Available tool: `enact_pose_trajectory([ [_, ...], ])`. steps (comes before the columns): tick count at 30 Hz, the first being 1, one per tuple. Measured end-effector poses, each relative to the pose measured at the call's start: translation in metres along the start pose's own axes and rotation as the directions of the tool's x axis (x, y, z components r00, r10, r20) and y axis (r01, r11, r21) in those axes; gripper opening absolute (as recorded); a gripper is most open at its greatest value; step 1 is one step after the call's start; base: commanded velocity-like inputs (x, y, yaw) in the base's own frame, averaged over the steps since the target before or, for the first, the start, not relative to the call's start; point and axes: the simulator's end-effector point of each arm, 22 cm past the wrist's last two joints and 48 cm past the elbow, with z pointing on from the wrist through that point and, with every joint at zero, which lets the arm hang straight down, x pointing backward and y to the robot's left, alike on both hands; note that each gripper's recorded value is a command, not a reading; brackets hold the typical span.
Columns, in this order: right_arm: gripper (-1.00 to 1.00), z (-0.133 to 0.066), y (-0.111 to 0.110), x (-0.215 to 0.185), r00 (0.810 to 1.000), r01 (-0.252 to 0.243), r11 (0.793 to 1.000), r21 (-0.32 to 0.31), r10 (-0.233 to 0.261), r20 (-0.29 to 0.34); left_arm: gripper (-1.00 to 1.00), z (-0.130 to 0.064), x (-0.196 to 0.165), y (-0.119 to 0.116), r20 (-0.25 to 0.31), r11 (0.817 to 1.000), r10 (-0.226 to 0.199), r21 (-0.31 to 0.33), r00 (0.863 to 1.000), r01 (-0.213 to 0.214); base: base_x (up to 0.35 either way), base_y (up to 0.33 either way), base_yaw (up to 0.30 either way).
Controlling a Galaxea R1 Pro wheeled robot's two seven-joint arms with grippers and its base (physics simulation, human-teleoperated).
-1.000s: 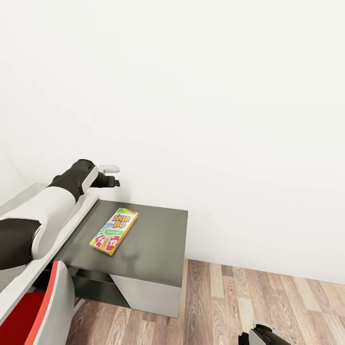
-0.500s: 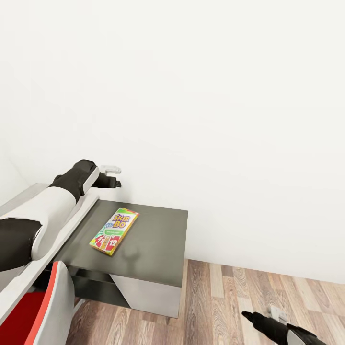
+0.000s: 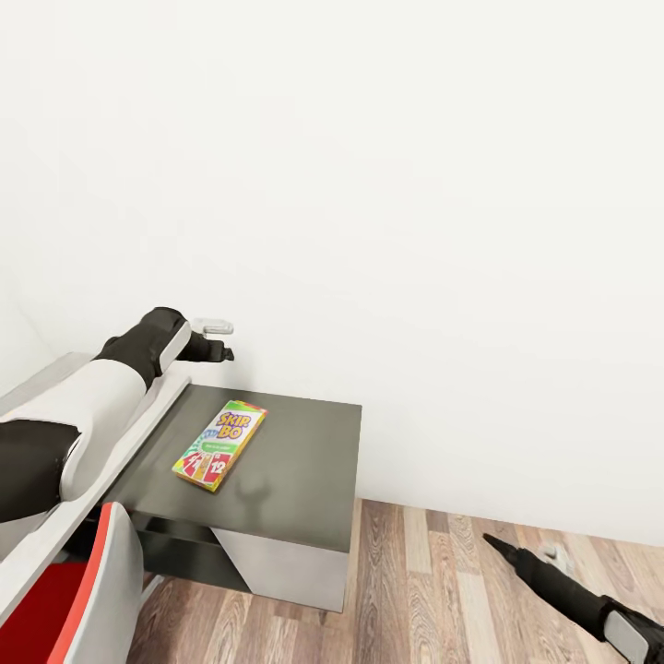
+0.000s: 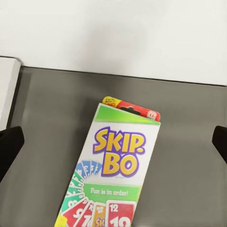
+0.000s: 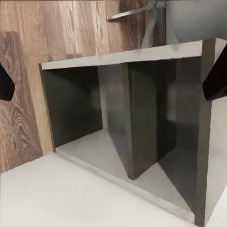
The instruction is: Put all the toys in the child's room - the three board games (two on the bed and one on the table), the two jigsaw puzzles on the table, and the tennis ball on the table - inside the toy box on the table in the child's room.
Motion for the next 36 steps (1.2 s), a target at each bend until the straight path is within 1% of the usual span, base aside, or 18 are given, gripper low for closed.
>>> enact_pose_trajectory([
  [2,1.0,0.006,0.021,-0.019,0.999,0.032,0.998,-0.055,-0.031,0.024,1.0,0.0,0.0,-0.001,0.0,1.0,-0.001,0.002,1.0,0.001,0.0,0.0,0.0],
  [4,1.0,0.009,0.035,-0.03,0.998,0.054,0.995,-0.089,-0.05,0.043,1.0,0.0,0.0,-0.002,0.0,1.0,-0.001,0.004,1.0,0.001,0.0,0.0,0.0],
  [6,1.0,0.012,0.045,-0.038,0.996,0.07,0.992,-0.109,-0.064,0.059,1.0,0.0,0.0,-0.003,0.0,1.0,0.0,0.005,1.0,0.0,0.0,0.0,0.0],
  [7,1.0,0.014,0.047,-0.039,0.996,0.075,0.991,-0.108,-0.069,0.062,1.0,0.0,0.0,-0.004,0.0,1.0,0.0,0.006,1.0,0.0,0.0,0.0,0.0],
  [11,1.0,0.018,0.044,-0.047,0.995,0.084,0.994,-0.068,-0.08,0.068,1.0,-0.001,-0.002,-0.004,0.004,1.0,0.0,0.007,1.0,0.0,0.0,0.0,0.0],
  [14,1.0,0.018,0.051,-0.056,0.994,0.094,0.993,-0.072,-0.089,0.068,1.0,-0.001,-0.002,-0.005,0.005,1.0,0.0,0.014,1.0,0.0,0.0,0.0,0.0],
  [19,1.0,0.02,0.06,-0.061,0.995,0.09,0.992,-0.083,-0.086,0.049,1.0,-0.001,-0.003,-0.01,0.006,0.999,0.001,0.033,1.0,-0.001,0.0,0.0,0.0],
  [27,1.0,0.02,0.059,-0.06,0.995,0.091,0.993,-0.076,-0.087,0.045,1.0,-0.001,-0.002,-0.01,0.004,0.999,0.001,0.035,1.0,-0.001,0.053,0.009,0.0],
  [36,1.0,0.022,0.053,-0.057,0.996,0.085,0.995,-0.06,-0.083,0.037,1.0,0.007,0.006,-0.012,-0.013,0.999,0.003,0.036,1.0,-0.002,0.027,0.007,0.0],
])
